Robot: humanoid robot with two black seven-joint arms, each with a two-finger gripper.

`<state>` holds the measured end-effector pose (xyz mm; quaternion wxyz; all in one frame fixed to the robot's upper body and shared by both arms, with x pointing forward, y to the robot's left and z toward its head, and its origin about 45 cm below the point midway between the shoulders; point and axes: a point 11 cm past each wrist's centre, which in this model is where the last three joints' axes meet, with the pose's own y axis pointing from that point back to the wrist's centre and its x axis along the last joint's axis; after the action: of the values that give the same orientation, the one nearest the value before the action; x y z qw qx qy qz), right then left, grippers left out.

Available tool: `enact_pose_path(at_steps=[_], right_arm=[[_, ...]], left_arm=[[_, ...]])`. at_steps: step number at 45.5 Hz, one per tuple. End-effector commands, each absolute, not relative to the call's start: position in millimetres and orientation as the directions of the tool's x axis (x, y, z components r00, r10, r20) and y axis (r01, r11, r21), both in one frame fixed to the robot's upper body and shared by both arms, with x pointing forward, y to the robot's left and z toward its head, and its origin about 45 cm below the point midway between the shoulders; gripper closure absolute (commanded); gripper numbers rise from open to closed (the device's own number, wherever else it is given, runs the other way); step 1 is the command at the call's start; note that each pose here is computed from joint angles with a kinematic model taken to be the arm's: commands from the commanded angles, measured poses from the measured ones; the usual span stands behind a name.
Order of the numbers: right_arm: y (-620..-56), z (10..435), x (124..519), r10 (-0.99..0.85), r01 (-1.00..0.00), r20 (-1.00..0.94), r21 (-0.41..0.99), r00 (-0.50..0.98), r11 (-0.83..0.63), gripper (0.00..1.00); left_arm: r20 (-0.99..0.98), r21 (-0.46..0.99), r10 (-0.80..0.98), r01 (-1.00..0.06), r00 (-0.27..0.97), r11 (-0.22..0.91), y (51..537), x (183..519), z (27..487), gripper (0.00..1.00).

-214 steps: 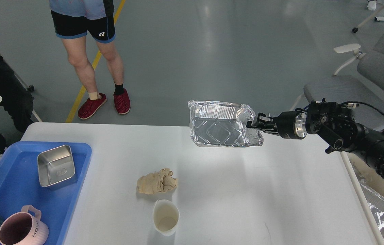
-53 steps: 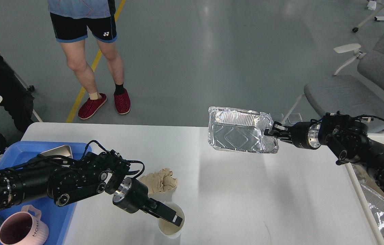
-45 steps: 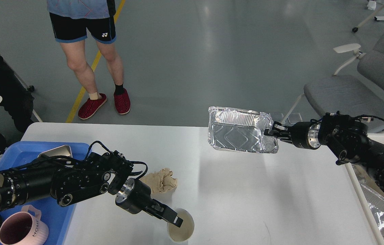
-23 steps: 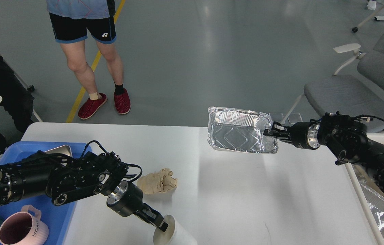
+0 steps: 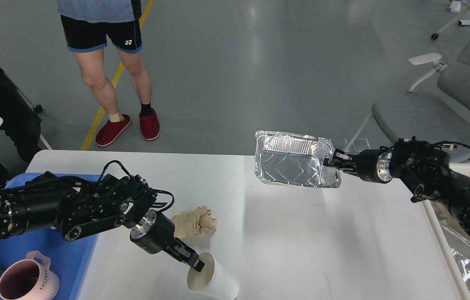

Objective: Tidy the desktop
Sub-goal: 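Lift the white paper cup high with the left gripper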

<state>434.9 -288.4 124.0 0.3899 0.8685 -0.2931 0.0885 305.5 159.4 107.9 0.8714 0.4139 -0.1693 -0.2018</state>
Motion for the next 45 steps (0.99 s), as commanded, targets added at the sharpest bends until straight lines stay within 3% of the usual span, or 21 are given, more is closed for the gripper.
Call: enact_pose_path(at_steps=[1,11,22,38,45], right_arm=[[-288.7,121.2,433.0,-0.441,-0.575,0.377,0.629,0.814,-0.523,1.00],[-290.1,115.4,428.8,-0.444,-0.573,0.373,0.633,0.815,-0.521,1.00],[-292.8,112.8,425.5,-0.442,-0.563,0.362,0.641,0.821,-0.521,1.00],[-314.2,129.6,418.2,-0.430,-0.544,0.344,0.635,0.835,-0.549,1.00],[-313.4,129.6,418.0,-0.428,-0.545,0.346,0.633,0.835,-0.550,1.00]], left_arm=[[0.180,0.795,-0.474,0.157,0.862,0.586,161.0,327.5,130.8,0.99],[0.351,0.793,-0.435,-0.016,0.829,0.609,169.4,391.3,237.5,0.99],[0.507,0.766,-0.404,-0.182,0.761,0.617,185.3,418.1,383.1,0.99],[0.575,0.734,-0.358,-0.270,0.736,0.624,203.1,423.2,426.6,0.98],[0.625,0.712,-0.361,-0.317,0.692,0.626,200.2,420.2,474.4,0.98]])
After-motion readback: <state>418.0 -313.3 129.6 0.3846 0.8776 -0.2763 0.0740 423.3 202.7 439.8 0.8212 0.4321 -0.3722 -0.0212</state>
